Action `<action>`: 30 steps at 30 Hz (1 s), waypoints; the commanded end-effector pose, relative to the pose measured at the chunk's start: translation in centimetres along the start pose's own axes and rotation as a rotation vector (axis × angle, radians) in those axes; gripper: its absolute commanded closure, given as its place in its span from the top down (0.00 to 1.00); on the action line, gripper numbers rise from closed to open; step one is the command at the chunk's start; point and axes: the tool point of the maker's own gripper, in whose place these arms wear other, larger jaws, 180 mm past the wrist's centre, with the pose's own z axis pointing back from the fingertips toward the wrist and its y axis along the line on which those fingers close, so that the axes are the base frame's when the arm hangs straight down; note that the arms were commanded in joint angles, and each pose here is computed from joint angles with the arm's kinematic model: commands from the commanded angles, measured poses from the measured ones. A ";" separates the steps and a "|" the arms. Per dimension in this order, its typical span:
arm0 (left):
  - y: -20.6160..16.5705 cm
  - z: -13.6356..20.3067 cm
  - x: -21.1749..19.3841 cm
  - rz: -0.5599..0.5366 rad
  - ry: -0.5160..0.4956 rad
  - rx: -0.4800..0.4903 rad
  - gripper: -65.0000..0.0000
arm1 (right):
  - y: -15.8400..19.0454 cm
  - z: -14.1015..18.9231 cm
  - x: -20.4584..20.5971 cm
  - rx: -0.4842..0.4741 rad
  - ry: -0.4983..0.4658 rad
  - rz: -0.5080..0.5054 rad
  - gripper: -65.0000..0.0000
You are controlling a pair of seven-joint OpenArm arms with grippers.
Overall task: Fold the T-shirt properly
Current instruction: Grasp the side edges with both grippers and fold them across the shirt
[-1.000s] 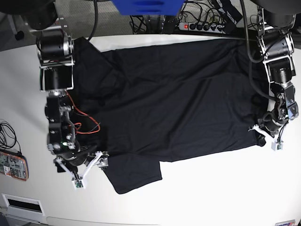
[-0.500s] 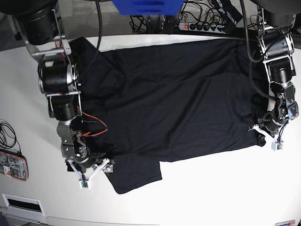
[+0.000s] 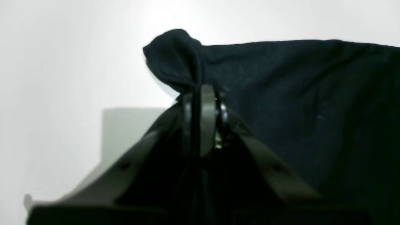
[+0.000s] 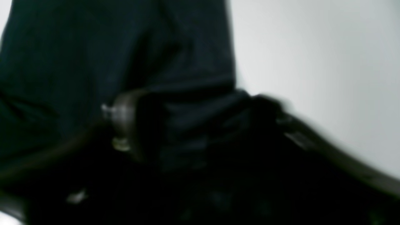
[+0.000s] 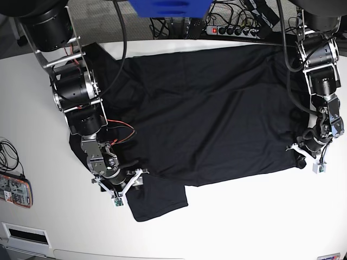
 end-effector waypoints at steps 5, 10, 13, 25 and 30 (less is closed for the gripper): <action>0.3 0.2 0.5 -0.022 0.024 0.011 0.00 | -0.6 0.1 1.5 -0.009 -0.013 -0.003 0.00; 0.3 0.2 0.5 -0.023 0.023 0.011 0.00 | 0.3 0.6 5.0 0.010 -0.098 0.018 0.00; 0.2 0.1 1.6 -0.024 0.005 0.008 0.00 | 0.7 0.9 6.5 0.019 -0.137 0.027 0.00; 0.0 0.1 6.8 -0.109 -0.051 0.039 0.00 | -0.2 1.1 6.9 0.002 -0.154 -0.024 0.00; -0.1 0.4 9.9 -0.158 -0.085 0.061 0.00 | -1.1 1.3 7.3 -0.011 -0.170 -0.074 0.00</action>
